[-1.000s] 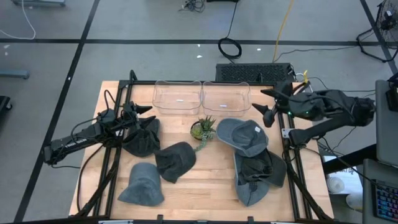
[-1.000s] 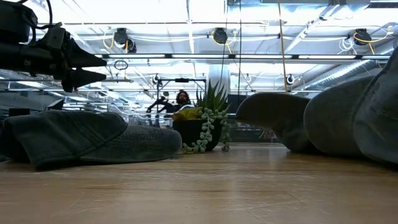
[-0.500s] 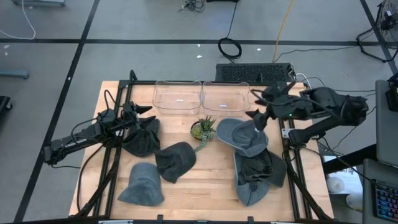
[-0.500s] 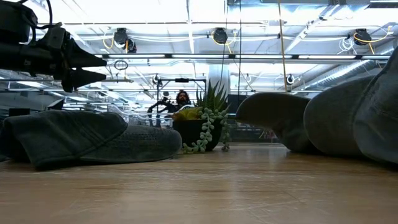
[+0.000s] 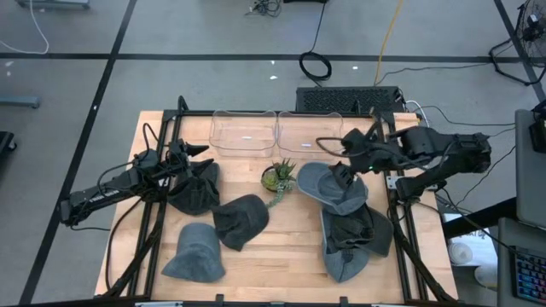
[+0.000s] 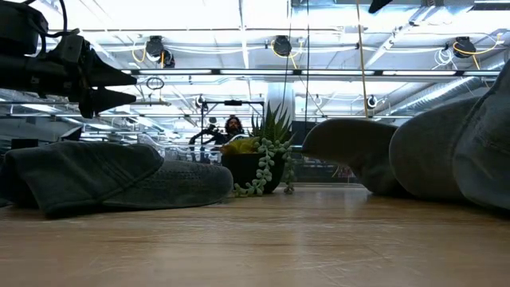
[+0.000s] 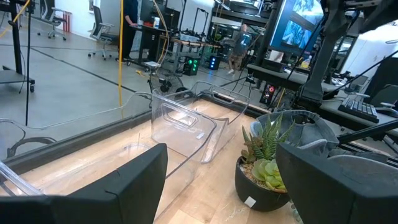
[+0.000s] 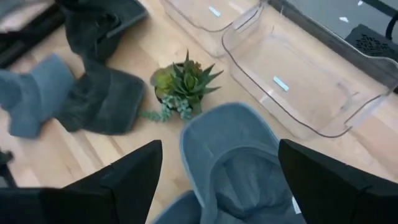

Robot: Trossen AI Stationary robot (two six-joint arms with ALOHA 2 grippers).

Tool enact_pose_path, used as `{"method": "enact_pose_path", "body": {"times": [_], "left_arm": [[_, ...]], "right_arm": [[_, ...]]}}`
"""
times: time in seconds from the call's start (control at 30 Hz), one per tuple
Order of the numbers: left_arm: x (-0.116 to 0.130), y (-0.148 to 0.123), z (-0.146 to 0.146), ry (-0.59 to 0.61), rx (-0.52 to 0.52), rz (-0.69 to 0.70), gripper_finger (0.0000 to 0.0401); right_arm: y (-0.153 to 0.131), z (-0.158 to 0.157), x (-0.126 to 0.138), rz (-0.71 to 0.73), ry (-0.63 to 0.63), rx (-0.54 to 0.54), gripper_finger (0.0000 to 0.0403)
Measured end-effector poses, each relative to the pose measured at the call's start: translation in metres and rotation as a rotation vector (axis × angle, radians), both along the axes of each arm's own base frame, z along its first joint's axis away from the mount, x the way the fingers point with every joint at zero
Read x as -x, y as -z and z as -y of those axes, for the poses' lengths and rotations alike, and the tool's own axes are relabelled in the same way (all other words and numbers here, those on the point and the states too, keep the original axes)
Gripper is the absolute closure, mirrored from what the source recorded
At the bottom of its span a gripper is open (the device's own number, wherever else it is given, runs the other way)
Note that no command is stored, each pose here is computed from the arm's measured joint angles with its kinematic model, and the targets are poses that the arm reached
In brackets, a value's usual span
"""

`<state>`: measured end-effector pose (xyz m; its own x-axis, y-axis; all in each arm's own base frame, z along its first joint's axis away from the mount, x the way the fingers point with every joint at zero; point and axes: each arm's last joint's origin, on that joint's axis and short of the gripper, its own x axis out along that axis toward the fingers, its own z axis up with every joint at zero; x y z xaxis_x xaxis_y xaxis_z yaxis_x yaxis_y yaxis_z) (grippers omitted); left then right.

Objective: Pick & Place hat
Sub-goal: Put the top gray cap into the left transparent bin

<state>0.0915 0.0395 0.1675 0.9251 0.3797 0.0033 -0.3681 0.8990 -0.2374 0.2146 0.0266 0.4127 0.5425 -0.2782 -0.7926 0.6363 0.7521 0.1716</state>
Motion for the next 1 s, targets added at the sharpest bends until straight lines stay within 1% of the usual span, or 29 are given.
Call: {"method": "enact_pose_path", "body": {"times": [0.17,0.43,0.5,0.63,0.83,0.93,1.0], "left_arm": [[0.000,0.000,0.000,0.000,0.000,0.000,0.0095],[0.000,0.000,0.000,0.001,0.000,0.000,0.0095],[0.000,0.000,0.000,0.001,0.000,0.000,0.0095],[0.000,0.000,0.000,0.000,0.000,0.000,0.0096],[0.000,0.000,0.000,0.000,0.000,0.001,0.0095],[0.000,0.000,0.000,0.000,0.000,0.001,0.0095],[0.000,0.000,0.000,0.000,0.000,0.000,0.0095]], "right_arm": [[0.010,-0.004,-0.014,-0.072,-0.079,0.015,0.0090],[0.026,-0.007,-0.036,-0.150,-0.104,0.037,0.0090],[0.031,-0.009,-0.042,-0.172,-0.112,0.032,0.0090],[0.039,-0.012,-0.051,-0.204,-0.163,-0.015,0.0090],[0.054,-0.019,-0.064,-0.257,-0.184,-0.012,0.0090],[0.068,-0.024,-0.069,-0.270,-0.194,-0.006,0.0090],[0.084,-0.028,-0.072,-0.289,-0.214,-0.021,0.0090]]}}
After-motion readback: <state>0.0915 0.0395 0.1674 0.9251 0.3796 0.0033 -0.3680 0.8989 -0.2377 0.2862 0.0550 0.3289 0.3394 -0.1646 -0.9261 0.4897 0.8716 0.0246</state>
